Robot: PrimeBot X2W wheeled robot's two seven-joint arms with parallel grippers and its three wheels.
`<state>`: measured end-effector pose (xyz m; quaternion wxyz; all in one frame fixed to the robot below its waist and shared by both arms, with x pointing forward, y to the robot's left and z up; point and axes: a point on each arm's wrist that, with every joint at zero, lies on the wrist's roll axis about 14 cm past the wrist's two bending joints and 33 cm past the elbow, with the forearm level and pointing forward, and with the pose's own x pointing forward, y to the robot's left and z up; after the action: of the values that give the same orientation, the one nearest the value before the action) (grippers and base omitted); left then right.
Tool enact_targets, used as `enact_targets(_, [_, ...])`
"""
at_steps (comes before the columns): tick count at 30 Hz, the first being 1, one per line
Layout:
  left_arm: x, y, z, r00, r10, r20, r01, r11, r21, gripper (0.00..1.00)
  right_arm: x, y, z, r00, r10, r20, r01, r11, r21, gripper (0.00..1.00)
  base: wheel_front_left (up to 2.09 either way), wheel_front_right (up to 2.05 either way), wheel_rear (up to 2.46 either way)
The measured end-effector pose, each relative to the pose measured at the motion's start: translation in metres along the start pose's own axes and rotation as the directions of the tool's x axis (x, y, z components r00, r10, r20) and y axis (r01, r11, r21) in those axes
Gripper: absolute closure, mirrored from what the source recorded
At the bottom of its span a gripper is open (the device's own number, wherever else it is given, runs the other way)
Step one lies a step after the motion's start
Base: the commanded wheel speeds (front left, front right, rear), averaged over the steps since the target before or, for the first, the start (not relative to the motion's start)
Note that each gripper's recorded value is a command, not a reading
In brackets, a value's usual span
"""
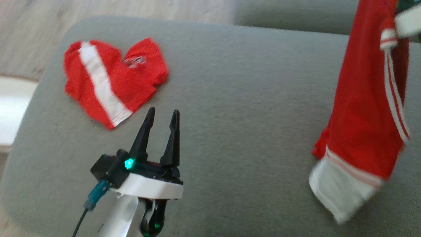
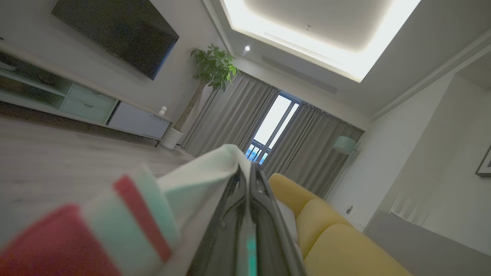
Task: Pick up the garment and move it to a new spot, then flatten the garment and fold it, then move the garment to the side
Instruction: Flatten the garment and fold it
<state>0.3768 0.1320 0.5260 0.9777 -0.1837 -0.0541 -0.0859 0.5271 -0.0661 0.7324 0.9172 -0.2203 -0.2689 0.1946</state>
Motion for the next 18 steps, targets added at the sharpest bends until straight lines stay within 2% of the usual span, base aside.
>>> enact_targets(2, [0.0, 0.01, 0.0, 1.0, 0.028, -0.004, -0.028, 1.0, -0.002, 0.0, 0.024, 0.017, -0.03, 0.994, 0.068, -0.081, -0.068, 0.998, 0.005, 1.0, 0.0, 0.0, 0.0])
enact_targets(3, [-0.001, 0.015, 0.0, 0.999, 0.046, -0.007, -0.046, 0.999, -0.003, 0.0, 0.034, 0.029, -0.049, 0.985, 0.105, -0.139, -0.102, 0.994, 0.033, 0.63, 0.0, 0.0, 0.0])
enact_targets(4, [-0.003, 0.021, -0.002, 0.998, 0.064, -0.013, -0.064, 0.998, -0.002, 0.0, 0.042, 0.044, -0.068, 0.969, 0.15, -0.194, -0.145, 0.989, 0.043, 0.0, 0.0, 0.0, 0.0])
enact_targets(6, [-0.009, 0.034, -0.005, 0.994, 0.107, -0.027, -0.107, 0.994, 0.0, 0.0, 0.051, 0.081, -0.103, 0.924, 0.244, -0.294, -0.23, 0.97, 0.084, 0.0, 0.0, 0.0, 0.0])
enact_targets(8, [-0.014, 0.043, -0.009, 0.989, 0.141, -0.042, -0.141, 0.99, 0.003, 0.0, 0.048, 0.119, -0.137, 0.853, 0.338, -0.398, -0.317, 0.941, 0.119, 0.0, 0.0, 0.0, 0.0])
enact_targets(11, [-0.02, 0.052, -0.012, 0.983, 0.176, -0.055, -0.175, 0.984, 0.015, 0.0, 0.045, 0.158, -0.163, 0.782, 0.421, -0.46, -0.372, 0.907, 0.198, 0.0, 0.0, 0.0, 0.0])
enact_targets(15, [-0.019, 0.057, -0.014, 0.98, 0.189, -0.062, -0.188, 0.982, 0.02, 0.0, 0.049, 0.185, -0.158, 0.772, 0.474, -0.422, -0.396, 0.879, 0.265, 0.0, 0.0, 0.0, 0.0])
enact_targets(18, [-0.013, 0.055, -0.011, 0.983, 0.178, -0.052, -0.177, 0.984, 0.017, 0.0, 0.043, 0.179, -0.157, 0.786, 0.464, -0.407, -0.373, 0.883, 0.286, 0.0, 0.0, 0.0, 0.0])
